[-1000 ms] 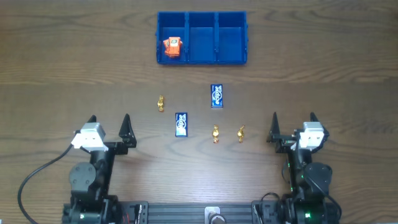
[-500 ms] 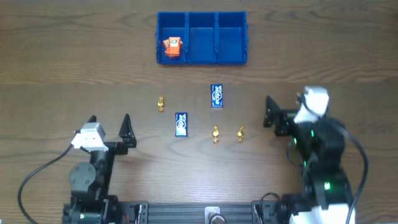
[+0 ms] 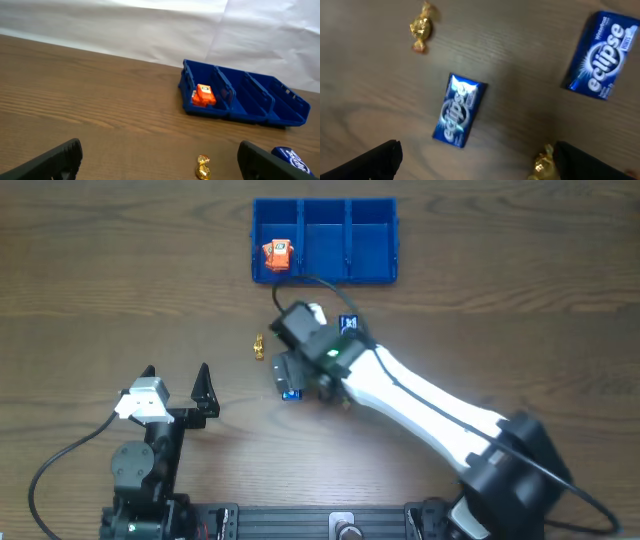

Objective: Sort Candies Into Trays

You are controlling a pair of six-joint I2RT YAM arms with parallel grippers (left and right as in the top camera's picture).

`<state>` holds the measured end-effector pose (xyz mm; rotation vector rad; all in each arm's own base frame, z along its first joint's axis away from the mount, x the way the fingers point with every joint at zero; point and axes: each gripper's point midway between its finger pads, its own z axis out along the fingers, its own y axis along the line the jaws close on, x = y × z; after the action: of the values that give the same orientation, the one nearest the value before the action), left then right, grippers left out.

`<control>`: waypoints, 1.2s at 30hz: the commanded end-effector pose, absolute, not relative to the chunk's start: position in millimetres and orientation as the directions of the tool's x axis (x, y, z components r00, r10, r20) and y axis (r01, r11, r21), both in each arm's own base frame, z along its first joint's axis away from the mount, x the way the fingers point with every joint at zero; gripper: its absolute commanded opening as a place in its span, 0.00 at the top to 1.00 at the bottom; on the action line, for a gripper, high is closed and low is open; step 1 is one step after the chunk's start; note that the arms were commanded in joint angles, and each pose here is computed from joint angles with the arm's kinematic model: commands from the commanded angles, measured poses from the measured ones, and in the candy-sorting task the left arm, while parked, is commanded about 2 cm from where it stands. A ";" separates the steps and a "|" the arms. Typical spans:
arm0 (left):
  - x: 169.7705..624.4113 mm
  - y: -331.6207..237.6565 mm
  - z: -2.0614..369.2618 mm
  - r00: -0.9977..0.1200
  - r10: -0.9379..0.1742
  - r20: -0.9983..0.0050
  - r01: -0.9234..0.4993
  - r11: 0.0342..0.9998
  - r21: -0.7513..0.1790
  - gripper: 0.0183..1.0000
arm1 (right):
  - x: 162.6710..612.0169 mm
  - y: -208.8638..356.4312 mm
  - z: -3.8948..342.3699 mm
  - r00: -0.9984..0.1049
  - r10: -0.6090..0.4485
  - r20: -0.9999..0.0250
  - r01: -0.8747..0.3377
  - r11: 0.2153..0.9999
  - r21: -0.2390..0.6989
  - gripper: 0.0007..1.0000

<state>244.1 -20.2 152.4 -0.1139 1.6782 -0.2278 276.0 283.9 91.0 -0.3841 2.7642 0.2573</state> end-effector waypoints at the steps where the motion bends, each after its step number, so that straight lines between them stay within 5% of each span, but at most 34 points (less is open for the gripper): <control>1: 242.9 -21.1 136.2 -0.171 -0.187 -0.967 0.057 0.978 -0.200 0.00 | 278.7 309.5 59.7 -0.946 -0.115 -0.303 -0.155 0.981 0.113 0.00; 9: 242.9 -21.1 136.2 -0.171 -0.187 -0.967 0.057 0.978 -0.200 0.00 | 268.1 309.8 8.8 -0.978 -0.040 -0.204 -0.046 0.999 0.027 0.03; 14: 242.9 -21.1 136.2 -0.171 -0.187 -0.967 0.057 0.978 -0.199 0.00 | 269.8 306.6 3.2 -0.977 -0.042 -0.209 -0.044 0.999 0.004 0.24; 20: 242.9 -21.1 136.2 -0.171 -0.187 -0.967 0.057 0.978 -0.200 0.00 | 270.7 305.6 -3.2 -0.977 -0.044 -0.208 -0.043 0.999 -0.009 0.36; 27: 242.9 -21.1 136.2 -0.171 -0.187 -0.967 0.057 0.978 -0.200 0.00 | 276.1 312.7 -1.4 -0.972 -0.038 -0.231 -0.044 0.999 0.019 0.75; 29: 242.9 -21.1 136.2 -0.171 -0.187 -0.967 0.057 0.978 -0.199 0.00 | 284.9 313.7 12.6 -0.960 -0.037 -0.279 -0.044 0.999 0.019 0.76; 36: 242.9 -21.1 136.2 -0.171 -0.187 -0.967 0.057 0.978 -0.199 0.00 | 389.3 273.7 169.5 -0.826 -0.088 -0.557 -0.063 0.996 -0.064 0.80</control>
<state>244.1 -20.2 152.0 -0.1140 1.6797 -0.2277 345.2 300.2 112.7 -0.1029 2.7029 -0.0156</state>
